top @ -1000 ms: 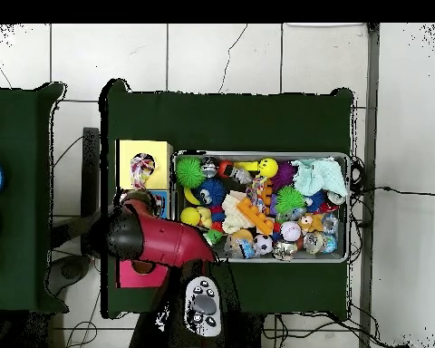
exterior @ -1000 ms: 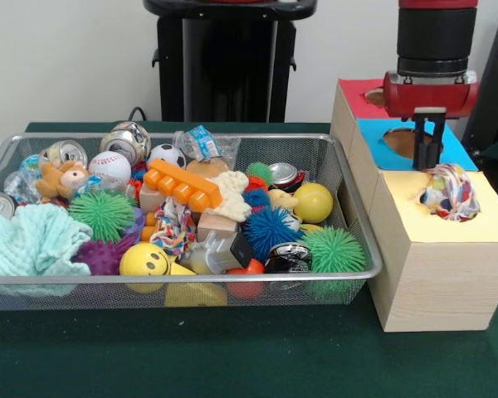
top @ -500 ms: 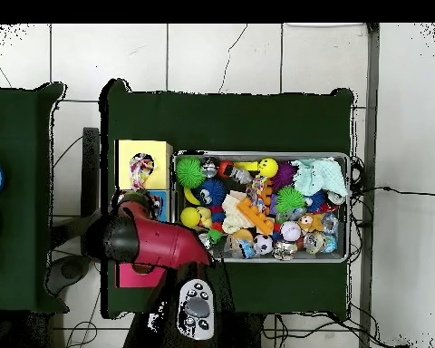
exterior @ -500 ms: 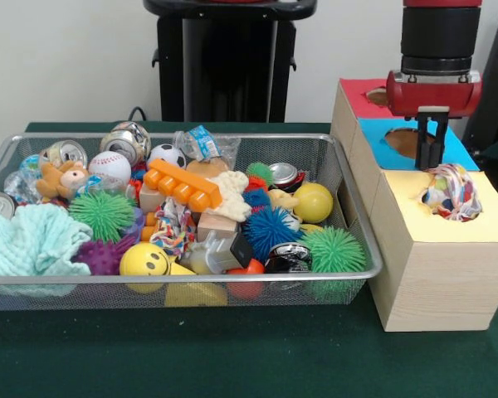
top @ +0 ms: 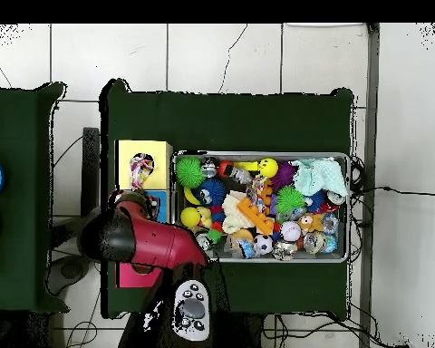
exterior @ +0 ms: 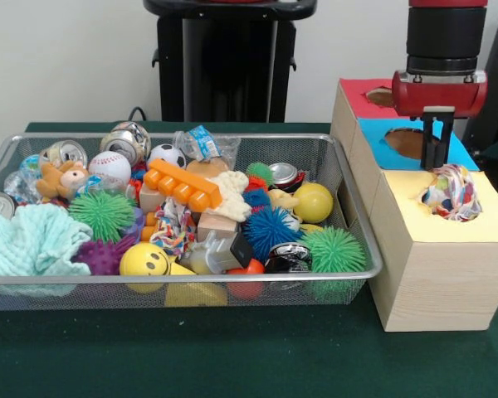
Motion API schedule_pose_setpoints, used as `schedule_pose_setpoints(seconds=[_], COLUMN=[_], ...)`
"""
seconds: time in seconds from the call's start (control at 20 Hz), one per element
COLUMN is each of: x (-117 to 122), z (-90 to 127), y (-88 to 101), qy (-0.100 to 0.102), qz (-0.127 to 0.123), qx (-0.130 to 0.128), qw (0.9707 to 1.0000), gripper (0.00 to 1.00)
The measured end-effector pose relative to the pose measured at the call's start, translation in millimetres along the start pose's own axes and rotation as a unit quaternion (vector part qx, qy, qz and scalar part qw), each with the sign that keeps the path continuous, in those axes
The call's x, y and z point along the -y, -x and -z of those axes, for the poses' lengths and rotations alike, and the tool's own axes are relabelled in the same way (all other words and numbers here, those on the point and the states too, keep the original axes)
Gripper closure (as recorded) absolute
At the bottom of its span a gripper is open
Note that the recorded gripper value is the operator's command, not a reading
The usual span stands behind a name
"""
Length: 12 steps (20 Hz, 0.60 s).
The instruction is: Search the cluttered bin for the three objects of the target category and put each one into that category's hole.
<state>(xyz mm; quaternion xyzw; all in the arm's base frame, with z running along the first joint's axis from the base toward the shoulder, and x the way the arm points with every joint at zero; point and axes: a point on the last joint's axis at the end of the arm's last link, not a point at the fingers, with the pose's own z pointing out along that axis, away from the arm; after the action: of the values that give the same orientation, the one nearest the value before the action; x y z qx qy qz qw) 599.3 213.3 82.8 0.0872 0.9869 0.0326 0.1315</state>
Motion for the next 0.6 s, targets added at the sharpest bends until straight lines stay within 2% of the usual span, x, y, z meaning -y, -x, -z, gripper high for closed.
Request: schedule_pose_setpoints(seconds=[0.25, 0.6], x=[-8.7, -44.5], z=[0.3, 3.4], y=[-1.7, -11.1], qy=[-0.001, 0.01], qz=[-0.001, 0.003], qx=[-0.003, -0.025], qw=[1.0, 0.9996], gripper=[1.0, 1.0])
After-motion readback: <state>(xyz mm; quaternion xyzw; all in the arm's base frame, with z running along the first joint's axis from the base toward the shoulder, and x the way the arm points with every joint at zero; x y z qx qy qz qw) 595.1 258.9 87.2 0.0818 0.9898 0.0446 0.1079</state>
